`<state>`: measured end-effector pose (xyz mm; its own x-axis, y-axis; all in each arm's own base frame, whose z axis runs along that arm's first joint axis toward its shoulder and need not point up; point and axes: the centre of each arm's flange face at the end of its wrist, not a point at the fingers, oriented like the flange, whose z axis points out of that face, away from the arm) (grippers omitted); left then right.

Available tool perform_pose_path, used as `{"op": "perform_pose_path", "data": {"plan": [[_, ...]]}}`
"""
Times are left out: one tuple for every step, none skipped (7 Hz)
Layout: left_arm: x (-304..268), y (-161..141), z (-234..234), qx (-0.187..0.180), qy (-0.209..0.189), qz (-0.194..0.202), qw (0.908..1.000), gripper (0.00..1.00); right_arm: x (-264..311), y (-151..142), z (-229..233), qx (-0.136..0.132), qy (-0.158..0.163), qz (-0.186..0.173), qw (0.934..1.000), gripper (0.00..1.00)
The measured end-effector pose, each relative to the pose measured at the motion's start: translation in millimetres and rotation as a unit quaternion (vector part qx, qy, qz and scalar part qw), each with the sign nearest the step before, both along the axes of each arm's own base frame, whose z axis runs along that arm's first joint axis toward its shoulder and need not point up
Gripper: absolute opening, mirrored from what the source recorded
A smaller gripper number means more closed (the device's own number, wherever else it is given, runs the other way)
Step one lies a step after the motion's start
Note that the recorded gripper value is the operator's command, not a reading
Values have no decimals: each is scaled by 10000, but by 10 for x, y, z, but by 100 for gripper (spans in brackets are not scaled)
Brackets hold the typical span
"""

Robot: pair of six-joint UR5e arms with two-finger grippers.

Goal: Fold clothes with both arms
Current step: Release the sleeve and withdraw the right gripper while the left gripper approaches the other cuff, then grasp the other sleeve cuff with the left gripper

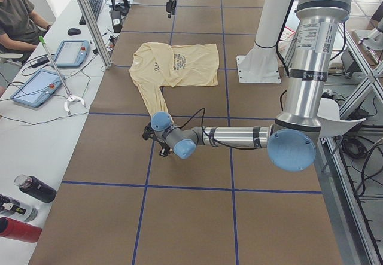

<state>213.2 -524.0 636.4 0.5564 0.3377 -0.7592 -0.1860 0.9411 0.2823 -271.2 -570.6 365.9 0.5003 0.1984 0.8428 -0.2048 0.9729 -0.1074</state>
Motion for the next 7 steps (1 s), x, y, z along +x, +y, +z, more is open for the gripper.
{"op": "perform_pose_path", "data": {"plan": [[12,-20,-3,-3,3,1,10000,0,3,-1,-4,4,-1,5,10000,89],[16,-26,-10,0,10,3,10000,0,4,0,-14,8,-5,9,10000,89],[11,-28,-37,21,25,0,10000,0,6,2,-32,17,-16,13,10000,88],[-12,-24,-140,94,74,-22,9999,0,12,5,-56,32,-29,17,10000,88],[-52,-13,-392,209,189,-115,9995,0,37,-6,-68,39,-35,35,10000,88],[-104,6,-844,255,407,-367,9982,0,105,-35,-64,32,-40,77,10000,90],[-130,27,-1325,132,666,-710,9952,0,211,-82,-37,14,-31,142,9999,99]]}}
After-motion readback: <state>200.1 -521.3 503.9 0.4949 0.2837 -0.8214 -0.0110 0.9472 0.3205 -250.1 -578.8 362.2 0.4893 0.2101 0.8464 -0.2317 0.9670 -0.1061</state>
